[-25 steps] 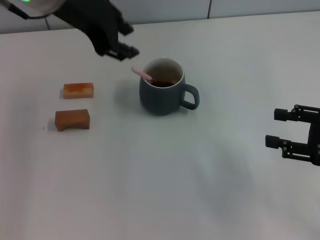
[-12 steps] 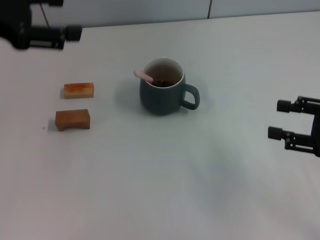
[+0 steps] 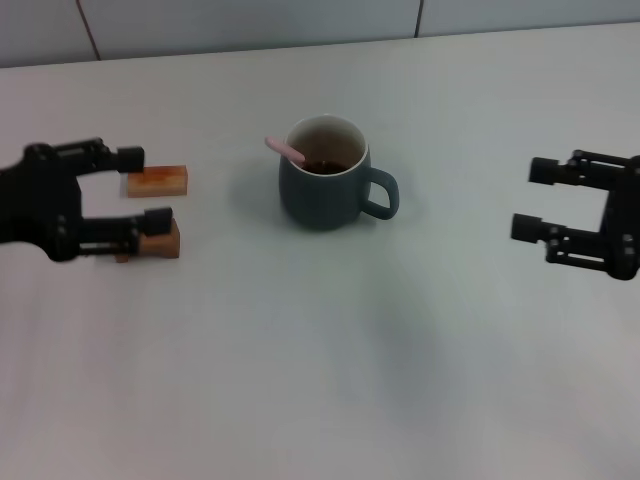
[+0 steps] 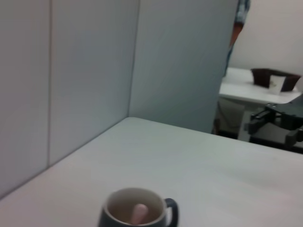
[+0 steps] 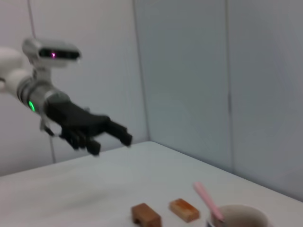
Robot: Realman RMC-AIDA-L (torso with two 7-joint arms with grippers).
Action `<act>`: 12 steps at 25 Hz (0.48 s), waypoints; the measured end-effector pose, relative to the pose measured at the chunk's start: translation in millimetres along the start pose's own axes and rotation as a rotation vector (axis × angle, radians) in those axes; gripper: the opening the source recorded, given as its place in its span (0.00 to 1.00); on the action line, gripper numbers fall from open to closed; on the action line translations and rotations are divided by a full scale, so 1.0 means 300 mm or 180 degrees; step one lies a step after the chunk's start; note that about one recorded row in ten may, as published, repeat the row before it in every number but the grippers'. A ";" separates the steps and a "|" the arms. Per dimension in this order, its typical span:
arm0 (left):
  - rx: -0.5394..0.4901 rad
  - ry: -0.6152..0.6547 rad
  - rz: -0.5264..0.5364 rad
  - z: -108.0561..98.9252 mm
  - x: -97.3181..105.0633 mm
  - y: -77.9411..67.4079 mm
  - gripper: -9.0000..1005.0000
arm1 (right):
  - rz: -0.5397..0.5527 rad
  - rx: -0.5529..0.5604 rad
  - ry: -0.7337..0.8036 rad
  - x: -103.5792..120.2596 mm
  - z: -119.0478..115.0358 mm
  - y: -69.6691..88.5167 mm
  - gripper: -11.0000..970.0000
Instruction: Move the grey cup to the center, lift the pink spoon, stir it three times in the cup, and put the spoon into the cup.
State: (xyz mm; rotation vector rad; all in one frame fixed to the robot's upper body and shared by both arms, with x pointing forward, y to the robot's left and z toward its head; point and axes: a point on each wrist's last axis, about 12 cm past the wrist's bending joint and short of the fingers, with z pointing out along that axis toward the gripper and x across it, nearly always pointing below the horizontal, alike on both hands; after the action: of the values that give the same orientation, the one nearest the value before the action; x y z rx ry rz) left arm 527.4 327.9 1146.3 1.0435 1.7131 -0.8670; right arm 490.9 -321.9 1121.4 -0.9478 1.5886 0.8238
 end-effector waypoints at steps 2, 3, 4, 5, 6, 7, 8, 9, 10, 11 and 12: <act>0.0027 -0.0021 -0.0013 0.008 0.015 -0.005 0.82 | 0.0008 -0.0118 0.0008 -0.002 0.032 0.002 0.73; 0.0085 -0.0063 -0.0039 0.028 0.044 -0.020 0.82 | 0.0009 -0.0170 0.0020 -0.004 0.046 0.002 0.73; 0.0135 -0.0051 -0.0039 0.056 0.064 -0.038 0.82 | -0.0002 -0.0288 0.0063 -0.010 0.079 0.003 0.73; 0.0135 -0.0051 -0.0039 0.056 0.064 -0.038 0.82 | -0.0002 -0.0288 0.0063 -0.010 0.079 0.003 0.73; 0.0149 -0.0036 -0.0038 0.062 0.067 -0.042 0.82 | -0.0012 -0.0334 0.0090 -0.013 0.096 0.002 0.74; 0.0149 -0.0036 -0.0038 0.062 0.067 -0.042 0.82 | -0.0026 -0.0362 0.0113 -0.017 0.111 0.000 0.74; 0.0191 0.0014 -0.0042 0.077 0.074 -0.046 0.82 | -0.0044 -0.0395 0.0142 -0.019 0.131 -0.002 0.74; 0.0207 0.0034 -0.0050 0.083 0.077 -0.048 0.82 | -0.0075 -0.0469 0.0190 -0.024 0.171 -0.005 0.74; 0.0207 0.0034 -0.0050 0.083 0.077 -0.048 0.82 | -0.0075 -0.0469 0.0190 -0.024 0.171 -0.005 0.74; 0.0210 0.0042 -0.0048 0.085 0.078 -0.048 0.82 | -0.0083 -0.0489 0.0212 -0.026 0.186 -0.008 0.74; 0.0209 0.0047 -0.0048 0.086 0.079 -0.048 0.82 | -0.0088 -0.0519 0.0236 -0.027 0.205 -0.009 0.74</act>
State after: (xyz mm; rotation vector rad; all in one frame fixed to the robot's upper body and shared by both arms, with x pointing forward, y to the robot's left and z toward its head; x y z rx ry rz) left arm 518.0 305.7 1117.2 1.0842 1.7166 -0.9329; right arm 520.8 -267.6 1117.0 -1.1256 1.5859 0.9186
